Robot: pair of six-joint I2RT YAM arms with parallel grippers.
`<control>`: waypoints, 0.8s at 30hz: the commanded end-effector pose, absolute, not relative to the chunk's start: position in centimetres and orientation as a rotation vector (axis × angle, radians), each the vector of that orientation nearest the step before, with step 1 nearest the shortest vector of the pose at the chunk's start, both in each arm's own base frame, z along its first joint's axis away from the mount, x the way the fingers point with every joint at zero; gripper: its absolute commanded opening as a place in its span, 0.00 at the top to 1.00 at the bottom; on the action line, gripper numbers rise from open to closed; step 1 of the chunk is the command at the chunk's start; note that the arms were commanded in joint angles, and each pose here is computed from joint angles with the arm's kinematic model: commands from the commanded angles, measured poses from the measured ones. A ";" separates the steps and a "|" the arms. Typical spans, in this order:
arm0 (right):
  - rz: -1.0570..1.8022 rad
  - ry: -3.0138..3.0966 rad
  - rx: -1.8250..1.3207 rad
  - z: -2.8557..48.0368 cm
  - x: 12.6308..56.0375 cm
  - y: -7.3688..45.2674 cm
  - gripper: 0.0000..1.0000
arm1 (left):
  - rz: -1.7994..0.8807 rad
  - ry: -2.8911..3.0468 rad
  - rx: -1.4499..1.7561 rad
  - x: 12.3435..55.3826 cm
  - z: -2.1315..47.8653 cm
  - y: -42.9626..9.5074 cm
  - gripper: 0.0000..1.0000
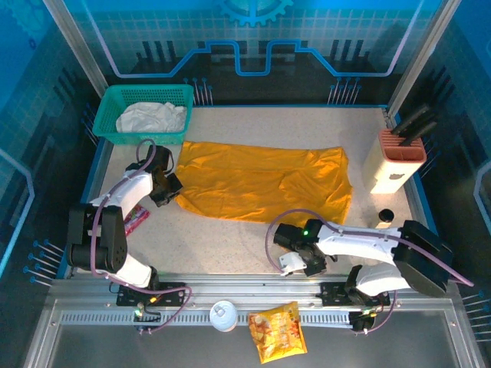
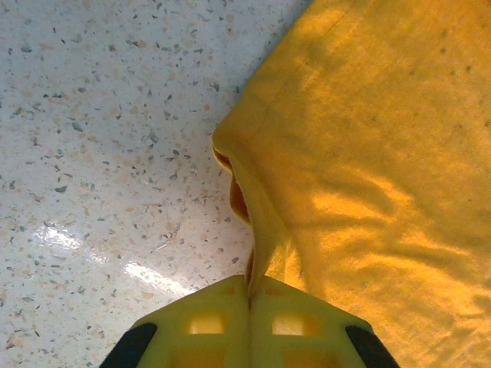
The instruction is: Fold and stack the t-shirts
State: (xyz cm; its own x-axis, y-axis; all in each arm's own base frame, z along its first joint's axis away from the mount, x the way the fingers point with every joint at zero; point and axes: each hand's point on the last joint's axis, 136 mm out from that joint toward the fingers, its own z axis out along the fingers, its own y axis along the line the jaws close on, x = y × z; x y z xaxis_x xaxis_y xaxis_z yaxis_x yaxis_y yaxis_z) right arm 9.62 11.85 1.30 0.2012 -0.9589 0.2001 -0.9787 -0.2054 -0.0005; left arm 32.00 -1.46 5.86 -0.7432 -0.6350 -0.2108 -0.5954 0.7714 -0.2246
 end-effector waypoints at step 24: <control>0.625 -2.502 2.404 10.6 18.1 12.4 1.00 | -0.199 2.709 -0.919 29.6 7.2 -1.3 1.00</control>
